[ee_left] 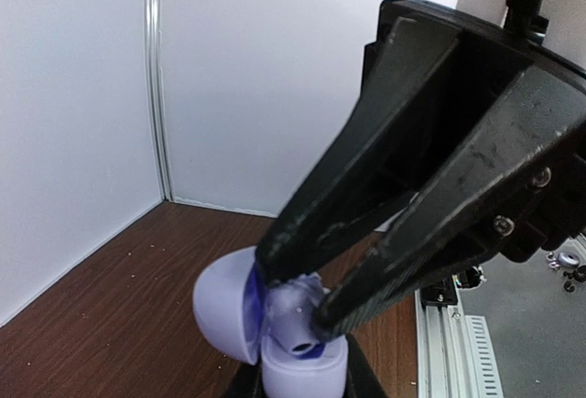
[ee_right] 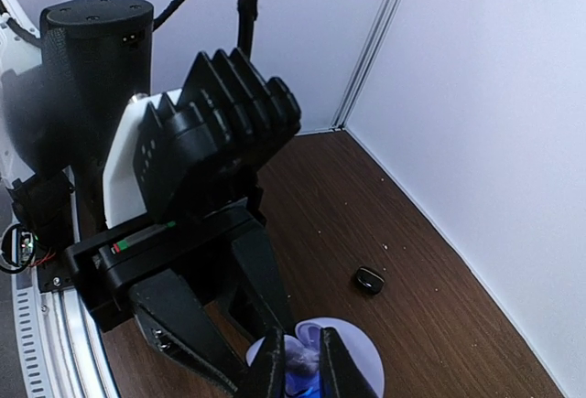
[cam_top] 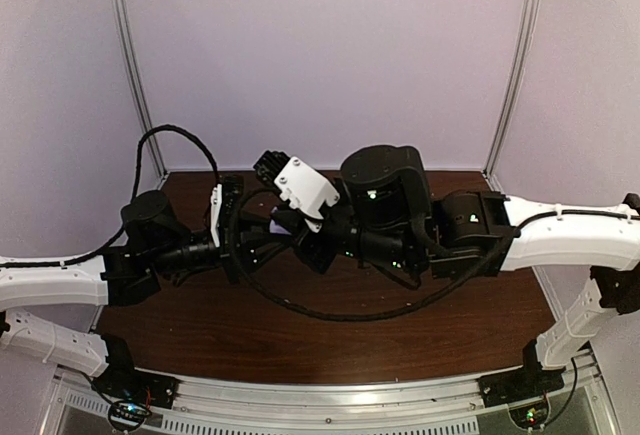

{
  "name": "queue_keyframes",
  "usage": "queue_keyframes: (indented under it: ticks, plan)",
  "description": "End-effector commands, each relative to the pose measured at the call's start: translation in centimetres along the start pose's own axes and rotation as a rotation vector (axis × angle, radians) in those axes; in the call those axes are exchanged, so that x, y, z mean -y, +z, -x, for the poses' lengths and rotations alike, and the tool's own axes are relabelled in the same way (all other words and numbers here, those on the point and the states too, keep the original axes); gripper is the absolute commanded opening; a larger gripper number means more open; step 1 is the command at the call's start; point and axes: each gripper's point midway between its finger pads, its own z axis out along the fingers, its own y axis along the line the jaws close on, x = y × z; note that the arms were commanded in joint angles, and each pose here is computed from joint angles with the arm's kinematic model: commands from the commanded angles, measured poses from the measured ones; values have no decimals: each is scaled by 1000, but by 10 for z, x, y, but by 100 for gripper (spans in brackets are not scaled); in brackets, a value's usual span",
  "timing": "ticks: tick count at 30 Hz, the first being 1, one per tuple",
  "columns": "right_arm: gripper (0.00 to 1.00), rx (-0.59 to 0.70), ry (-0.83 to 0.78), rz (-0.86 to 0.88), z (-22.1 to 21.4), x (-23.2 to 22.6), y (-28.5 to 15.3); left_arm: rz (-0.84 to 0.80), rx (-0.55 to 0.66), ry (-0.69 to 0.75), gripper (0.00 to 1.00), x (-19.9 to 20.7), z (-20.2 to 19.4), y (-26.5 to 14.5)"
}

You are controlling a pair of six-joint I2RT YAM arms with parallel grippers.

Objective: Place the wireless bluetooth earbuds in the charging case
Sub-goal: Adjust the left earbud in the left side groove of the charging case, then close the charging case with the earbuds.

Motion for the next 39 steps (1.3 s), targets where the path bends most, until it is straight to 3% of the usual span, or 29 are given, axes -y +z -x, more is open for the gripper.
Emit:
queue_keyframes:
  ticks: [1,14,19,29,39]
  plan:
    - [13,-20,0,5,-1,-2,1,-12,77,44,0,4,27,0]
    - [12,-37,31,52,-6,-6,-9,10,118,44,0,3,36,-8]
    - [26,22,64,82,10,-5,-18,-8,116,47,0,5,37,-6]
    - [38,211,104,145,61,8,-64,-52,114,50,0,13,37,-6]
    - [60,235,192,227,47,26,-73,-175,132,61,0,33,43,-6]
